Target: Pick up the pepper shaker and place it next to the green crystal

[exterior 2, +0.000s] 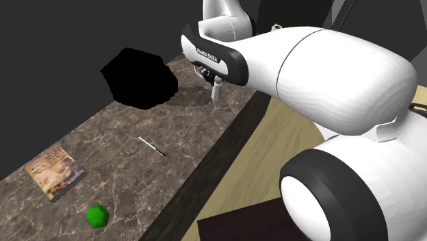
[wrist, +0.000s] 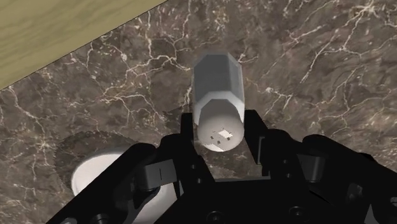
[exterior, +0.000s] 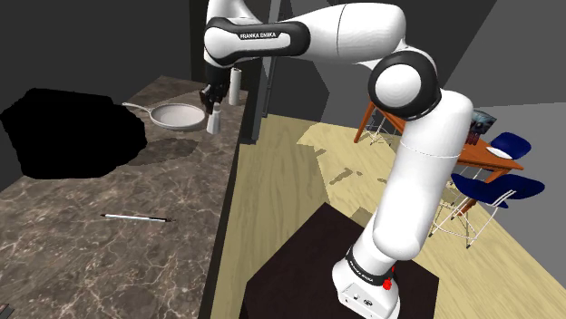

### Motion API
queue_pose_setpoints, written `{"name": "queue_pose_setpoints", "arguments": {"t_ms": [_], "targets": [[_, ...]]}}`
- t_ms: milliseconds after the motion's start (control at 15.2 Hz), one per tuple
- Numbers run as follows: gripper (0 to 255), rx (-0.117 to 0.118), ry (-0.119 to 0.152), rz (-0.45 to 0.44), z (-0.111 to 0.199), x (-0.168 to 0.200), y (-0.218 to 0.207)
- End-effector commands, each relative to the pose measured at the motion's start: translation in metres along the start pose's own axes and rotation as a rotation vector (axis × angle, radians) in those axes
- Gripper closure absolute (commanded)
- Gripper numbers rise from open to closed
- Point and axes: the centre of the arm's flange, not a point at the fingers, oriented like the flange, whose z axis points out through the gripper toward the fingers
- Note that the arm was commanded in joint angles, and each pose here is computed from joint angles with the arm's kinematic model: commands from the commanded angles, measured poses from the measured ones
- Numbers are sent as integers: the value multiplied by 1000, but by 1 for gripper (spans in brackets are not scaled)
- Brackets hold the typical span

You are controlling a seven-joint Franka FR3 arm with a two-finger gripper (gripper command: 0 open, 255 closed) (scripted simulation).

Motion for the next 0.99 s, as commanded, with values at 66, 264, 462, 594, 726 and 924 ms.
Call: {"name": "queue_pose_setpoints", "arguments": {"t_ms": [66,264,462,594,726,924], "targets": [[255,0,0,0,-17,3,2],[255,0,0,0,-28,4,3],[255,0,0,0,-32,-2,-36],[255,0,0,0,-35,-6,-62],[255,0,0,0,-38,-10,-88],[255,0,0,0,-42,-16,-127]]}}
